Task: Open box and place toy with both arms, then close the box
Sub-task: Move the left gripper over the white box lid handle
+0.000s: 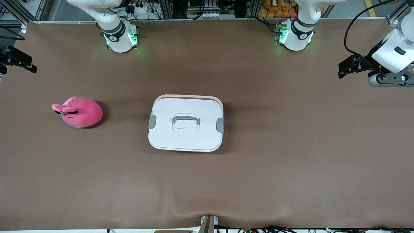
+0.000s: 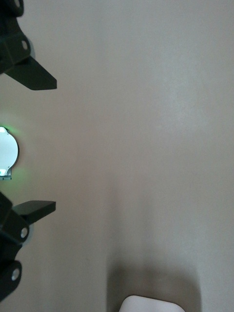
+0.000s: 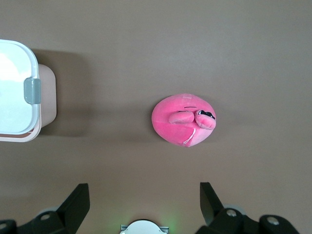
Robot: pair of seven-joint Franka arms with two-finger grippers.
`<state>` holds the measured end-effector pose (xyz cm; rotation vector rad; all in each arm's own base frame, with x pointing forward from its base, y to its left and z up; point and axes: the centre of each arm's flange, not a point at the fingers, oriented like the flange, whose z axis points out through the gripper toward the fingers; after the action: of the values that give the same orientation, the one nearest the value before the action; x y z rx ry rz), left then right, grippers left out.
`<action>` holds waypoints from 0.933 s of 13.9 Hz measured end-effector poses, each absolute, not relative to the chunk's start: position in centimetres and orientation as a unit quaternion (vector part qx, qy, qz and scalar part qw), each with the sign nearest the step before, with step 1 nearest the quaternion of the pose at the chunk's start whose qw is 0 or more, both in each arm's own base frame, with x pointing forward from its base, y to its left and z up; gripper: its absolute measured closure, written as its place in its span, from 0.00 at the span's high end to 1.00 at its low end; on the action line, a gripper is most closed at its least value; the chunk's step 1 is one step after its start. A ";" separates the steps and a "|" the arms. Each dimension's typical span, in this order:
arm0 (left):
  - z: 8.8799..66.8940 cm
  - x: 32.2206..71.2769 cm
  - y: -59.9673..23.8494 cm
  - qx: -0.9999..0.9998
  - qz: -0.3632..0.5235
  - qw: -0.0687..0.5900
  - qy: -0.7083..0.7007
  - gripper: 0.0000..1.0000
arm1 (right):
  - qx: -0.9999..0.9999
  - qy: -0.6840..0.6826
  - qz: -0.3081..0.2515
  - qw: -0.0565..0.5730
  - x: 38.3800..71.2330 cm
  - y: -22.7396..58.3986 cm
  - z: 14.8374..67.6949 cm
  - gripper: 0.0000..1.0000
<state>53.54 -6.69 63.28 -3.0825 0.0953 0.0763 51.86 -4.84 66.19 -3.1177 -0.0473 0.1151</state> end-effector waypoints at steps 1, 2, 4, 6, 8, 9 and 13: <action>63.3 53.5 -6.8 -0.999 0.025 0.028 0.031 1.00 | -0.999 -0.015 0.037 0.011 51.9 -4.8 66.2 1.00; 63.2 53.5 -6.8 -0.999 0.025 0.028 0.032 1.00 | -0.999 -0.015 0.037 0.011 51.9 -4.8 66.2 1.00; 63.1 53.5 -7.1 -0.999 0.027 0.029 0.034 1.00 | -0.999 -0.015 0.039 0.011 51.8 -4.8 66.2 1.00; 62.9 53.4 -7.6 -0.998 0.029 0.029 0.039 1.00 | -0.999 -0.015 0.039 0.011 51.8 -4.8 66.2 1.00; 62.6 53.3 -8.3 -0.998 0.032 0.030 0.046 1.00 | -0.999 -0.015 0.040 0.011 51.8 -4.9 66.1 1.00; 62.4 53.4 -8.5 -0.998 0.033 0.030 0.047 1.00 | -0.999 -0.015 0.040 0.011 51.8 -4.9 66.1 1.00; 61.5 53.4 -10.9 -0.998 0.039 0.032 0.022 1.00 | -0.999 -0.015 0.040 0.011 51.8 -4.9 66.1 1.00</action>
<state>53.43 -10.92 61.52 -3.0738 0.0684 0.1207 51.79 -4.89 66.10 -3.1165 -0.0456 0.1260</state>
